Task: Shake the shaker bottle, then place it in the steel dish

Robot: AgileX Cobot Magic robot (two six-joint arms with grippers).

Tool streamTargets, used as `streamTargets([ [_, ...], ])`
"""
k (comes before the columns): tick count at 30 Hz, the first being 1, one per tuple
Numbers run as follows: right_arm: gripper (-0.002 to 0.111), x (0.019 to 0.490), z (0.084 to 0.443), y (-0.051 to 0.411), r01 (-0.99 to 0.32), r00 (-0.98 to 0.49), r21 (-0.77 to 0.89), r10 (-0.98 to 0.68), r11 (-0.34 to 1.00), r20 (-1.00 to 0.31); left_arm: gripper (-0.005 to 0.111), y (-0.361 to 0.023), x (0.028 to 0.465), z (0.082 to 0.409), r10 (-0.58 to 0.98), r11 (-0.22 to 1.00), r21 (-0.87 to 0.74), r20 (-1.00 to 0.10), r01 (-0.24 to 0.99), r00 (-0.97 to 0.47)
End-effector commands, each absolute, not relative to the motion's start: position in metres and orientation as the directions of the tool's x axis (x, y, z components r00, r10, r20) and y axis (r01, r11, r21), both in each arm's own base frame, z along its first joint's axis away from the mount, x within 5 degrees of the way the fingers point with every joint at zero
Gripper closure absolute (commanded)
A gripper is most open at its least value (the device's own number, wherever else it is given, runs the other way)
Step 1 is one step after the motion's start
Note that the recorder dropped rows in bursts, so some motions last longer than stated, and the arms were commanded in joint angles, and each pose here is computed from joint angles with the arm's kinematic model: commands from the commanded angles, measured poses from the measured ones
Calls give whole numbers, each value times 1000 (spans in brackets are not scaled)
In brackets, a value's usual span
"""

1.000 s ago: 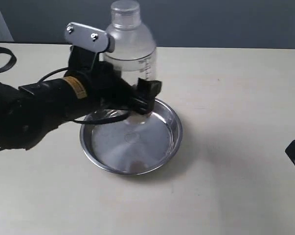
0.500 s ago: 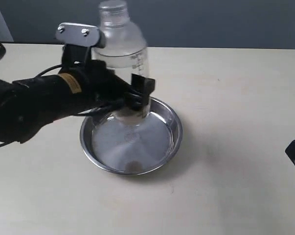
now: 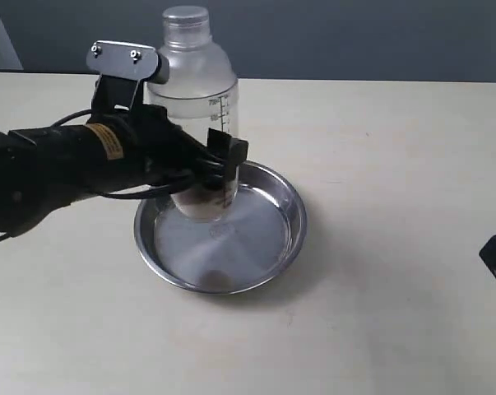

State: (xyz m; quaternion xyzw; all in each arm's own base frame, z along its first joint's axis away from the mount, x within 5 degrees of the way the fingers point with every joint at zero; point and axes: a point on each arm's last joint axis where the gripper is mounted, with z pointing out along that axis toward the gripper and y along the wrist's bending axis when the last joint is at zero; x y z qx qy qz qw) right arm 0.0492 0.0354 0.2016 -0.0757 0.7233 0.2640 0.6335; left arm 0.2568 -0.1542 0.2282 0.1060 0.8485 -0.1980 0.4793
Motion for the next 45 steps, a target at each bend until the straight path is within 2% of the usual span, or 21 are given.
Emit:
streamTargets([
  [1,109,49,202,35,-441,-180,285,228,851,-957,106,-181,252,243,-29,852,-200,-941,484,-338],
  [4,109,49,202,35,-441,-180,285,228,851,-957,107,-159,255,227,47,899,-176,-872,402,-487],
  [5,109,49,202,35,-441,-180,285,228,851,-957,107,-153,254,226,43,905,-176,-867,387,-496],
  [7,109,49,202,35,-441,-180,285,228,851,-957,107,-150,253,233,-24,907,-203,-900,369,-434],
  [9,109,49,202,35,-441,-180,285,228,851,-957,107,-165,254,239,-90,884,-242,-928,399,-363],
  [12,109,49,202,35,-441,-180,285,228,851,-957,107,-183,252,237,-60,861,-225,-935,456,-350],
  [15,109,49,202,35,-441,-180,285,228,851,-957,107,-181,252,227,21,875,-181,-912,450,-409],
  [17,109,49,202,35,-441,-180,285,228,851,-957,107,-163,255,224,33,909,-176,-874,378,-486],
  [19,109,49,202,35,-441,-180,285,228,851,-957,107,-147,254,225,20,933,-166,-863,320,-504],
  [24,109,49,202,35,-441,-180,285,228,851,-957,107,-131,250,234,-29,969,-129,-908,212,-418],
  [34,109,49,202,35,-442,-181,285,227,851,-957,107,-151,244,233,31,955,-79,-932,286,-362],
  [37,109,49,202,35,-442,-181,285,227,851,-957,107,-159,245,252,45,939,-44,-968,342,-248],
  [38,109,49,202,35,-442,-181,285,227,851,-957,107,-160,244,254,18,935,-75,-966,346,-259],
  [40,109,49,202,35,-442,-181,285,227,851,-957,107,-160,241,234,-32,937,-157,-929,313,-369],
  [42,109,49,202,35,-442,-181,285,227,851,-957,107,-160,243,204,-35,945,-170,-902,278,-431],
  [43,109,49,202,35,-442,-181,285,227,851,-957,107,-161,244,203,-35,942,-169,-909,289,-416],
  [45,109,49,202,35,-442,-181,285,227,851,-957,107,-166,244,223,-52,919,-171,-946,356,-321],
])
